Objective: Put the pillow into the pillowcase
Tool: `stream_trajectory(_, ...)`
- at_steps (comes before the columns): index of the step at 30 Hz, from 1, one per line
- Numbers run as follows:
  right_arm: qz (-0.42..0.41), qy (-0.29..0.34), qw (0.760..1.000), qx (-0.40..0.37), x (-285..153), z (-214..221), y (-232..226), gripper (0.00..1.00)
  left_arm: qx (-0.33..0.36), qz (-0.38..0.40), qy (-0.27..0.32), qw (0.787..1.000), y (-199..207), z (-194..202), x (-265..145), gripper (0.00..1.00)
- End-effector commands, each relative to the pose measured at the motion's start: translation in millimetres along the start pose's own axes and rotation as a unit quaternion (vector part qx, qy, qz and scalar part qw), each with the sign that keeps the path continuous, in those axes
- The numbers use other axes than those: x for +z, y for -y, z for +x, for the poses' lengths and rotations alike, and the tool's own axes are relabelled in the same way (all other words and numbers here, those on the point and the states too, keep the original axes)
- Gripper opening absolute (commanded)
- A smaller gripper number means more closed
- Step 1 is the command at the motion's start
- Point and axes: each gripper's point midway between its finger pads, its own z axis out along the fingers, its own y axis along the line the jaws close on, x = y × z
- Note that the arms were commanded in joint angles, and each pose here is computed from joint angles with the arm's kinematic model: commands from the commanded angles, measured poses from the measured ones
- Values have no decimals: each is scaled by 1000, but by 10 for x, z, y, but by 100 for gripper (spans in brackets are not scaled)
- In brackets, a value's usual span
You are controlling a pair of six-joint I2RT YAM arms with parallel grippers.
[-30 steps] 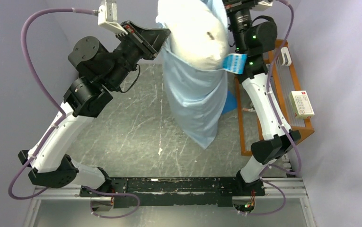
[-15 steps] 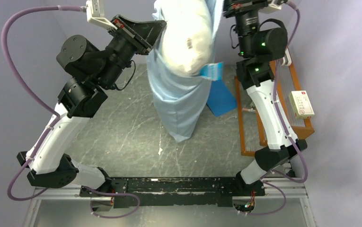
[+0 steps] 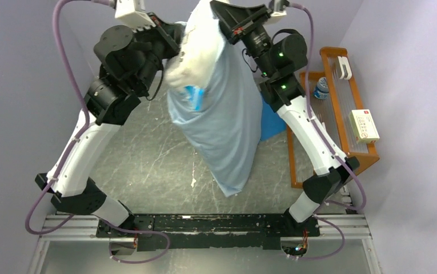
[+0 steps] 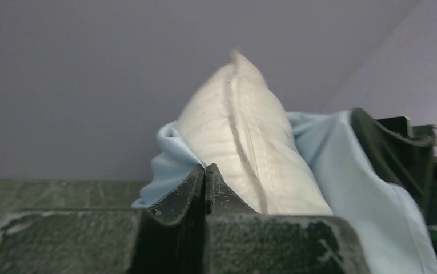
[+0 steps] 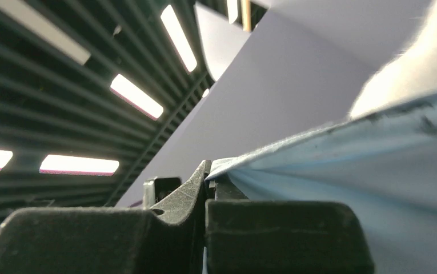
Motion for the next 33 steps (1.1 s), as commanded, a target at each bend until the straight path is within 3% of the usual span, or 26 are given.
stream_trajectory(1, -165, -67, 982, -54, -32, 300, -1072, 0, -10, -23, 123, 992, -118, -1031, -425, 5)
stream_trajectory(4, -152, -98, 981, -68, 149, 424, -954, 0, -3, -30, 147, 989, -141, -1271, -557, 5)
stream_trajectory(9, -142, -193, 971, -21, 213, 1240, -385, 0, 36, -98, 217, 971, -393, -1749, -838, 5)
stream_trajectory(12, -166, -214, 963, -9, 233, 1462, -223, 0, 42, -99, 255, 961, -400, -2011, -1011, 5)
stream_trajectory(15, -161, -226, 961, -19, 269, 1540, -82, 0, 56, -76, 243, 965, -295, -1958, -923, 5)
stream_trajectory(17, -134, -234, 963, -24, 200, 1621, 202, 0, 77, -47, 185, 979, -205, -1521, -651, 5)
stream_trajectory(20, -33, -234, 970, -57, -65, 1665, 976, 0, 92, 5, 43, 995, -168, -328, -229, 5)
stream_trajectory(24, 132, -192, 967, -104, -722, 1279, 2142, 0, 55, 79, -134, 986, -176, 1180, -128, 5)
stream_trajectory(28, 240, -149, 954, -96, -1352, 768, 2835, 0, 31, 95, -189, 977, -271, 1792, -172, 5)
stream_trajectory(33, 327, -220, 913, -105, -1937, 899, 3555, 0, 26, 116, -253, 960, -263, 2321, -115, 5)
